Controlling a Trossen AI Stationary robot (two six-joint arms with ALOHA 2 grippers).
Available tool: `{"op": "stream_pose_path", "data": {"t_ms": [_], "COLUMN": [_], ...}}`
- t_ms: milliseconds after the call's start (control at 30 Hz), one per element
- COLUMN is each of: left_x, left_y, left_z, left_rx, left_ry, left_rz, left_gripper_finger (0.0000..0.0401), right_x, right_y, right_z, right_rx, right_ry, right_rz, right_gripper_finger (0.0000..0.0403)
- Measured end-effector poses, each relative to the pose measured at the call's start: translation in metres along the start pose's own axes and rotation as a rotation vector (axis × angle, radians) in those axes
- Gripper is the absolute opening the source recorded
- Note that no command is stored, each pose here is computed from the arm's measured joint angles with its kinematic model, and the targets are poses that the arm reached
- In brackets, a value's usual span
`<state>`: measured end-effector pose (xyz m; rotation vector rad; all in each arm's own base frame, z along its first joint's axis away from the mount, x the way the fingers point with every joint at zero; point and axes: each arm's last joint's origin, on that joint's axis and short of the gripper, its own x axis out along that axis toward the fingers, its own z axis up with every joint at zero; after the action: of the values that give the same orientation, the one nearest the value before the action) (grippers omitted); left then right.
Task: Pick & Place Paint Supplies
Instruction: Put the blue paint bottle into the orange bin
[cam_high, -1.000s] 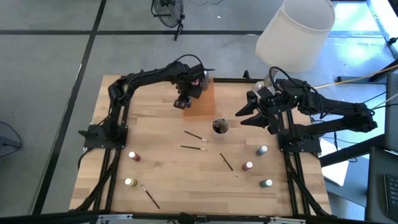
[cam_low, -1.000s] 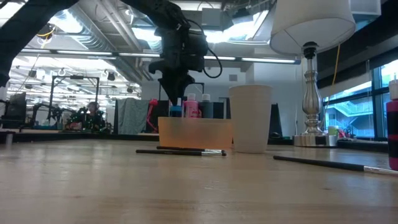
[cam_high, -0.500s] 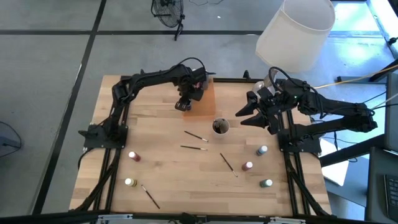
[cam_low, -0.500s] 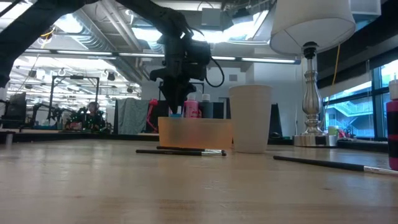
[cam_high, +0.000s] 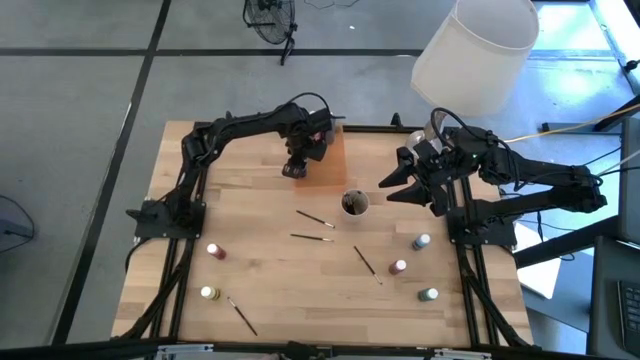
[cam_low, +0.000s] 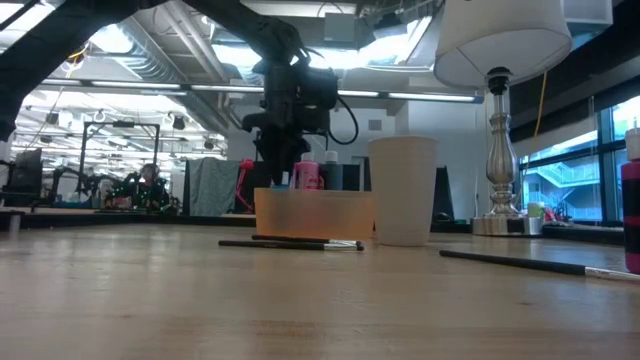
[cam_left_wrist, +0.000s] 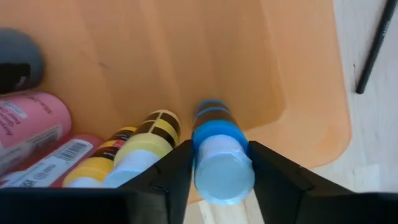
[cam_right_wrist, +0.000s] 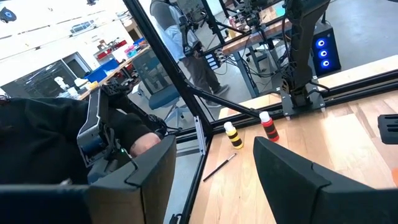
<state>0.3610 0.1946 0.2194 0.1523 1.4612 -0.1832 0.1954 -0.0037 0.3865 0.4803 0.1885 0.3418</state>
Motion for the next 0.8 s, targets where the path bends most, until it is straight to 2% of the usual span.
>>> {"op": "stream_pose_path", "data": {"t_ms": [100, 233, 367, 800], "left_x": [0.000, -0.001, -0.004, -0.035], "left_y": [-0.001, -0.001, -0.004, -0.012], "left_z": [-0.001, -0.001, -0.002, -0.005], "left_rx": [-0.013, -0.023, -0.027, -0.044], "left_ry": [0.011, 0.016, 0.018, 0.011], "left_rz": [-0.003, -0.006, -0.008, 0.123], "left_gripper_finger": [0.0180, 0.0195, 0.0198, 0.0200], "right_x": [0.000, 0.000, 0.000, 0.000], "right_y": [0.000, 0.000, 0.000, 0.001], "right_z": [0.000, 0.000, 0.001, 0.002], "right_rx": [0.000, -0.002, -0.005, -0.009], "right_ry": [0.000, -0.003, -0.010, -0.017], "right_rz": [0.000, 0.001, 0.004, 0.008], "right_gripper_finger": [0.0220, 0.0220, 0.0220, 0.0220]}}
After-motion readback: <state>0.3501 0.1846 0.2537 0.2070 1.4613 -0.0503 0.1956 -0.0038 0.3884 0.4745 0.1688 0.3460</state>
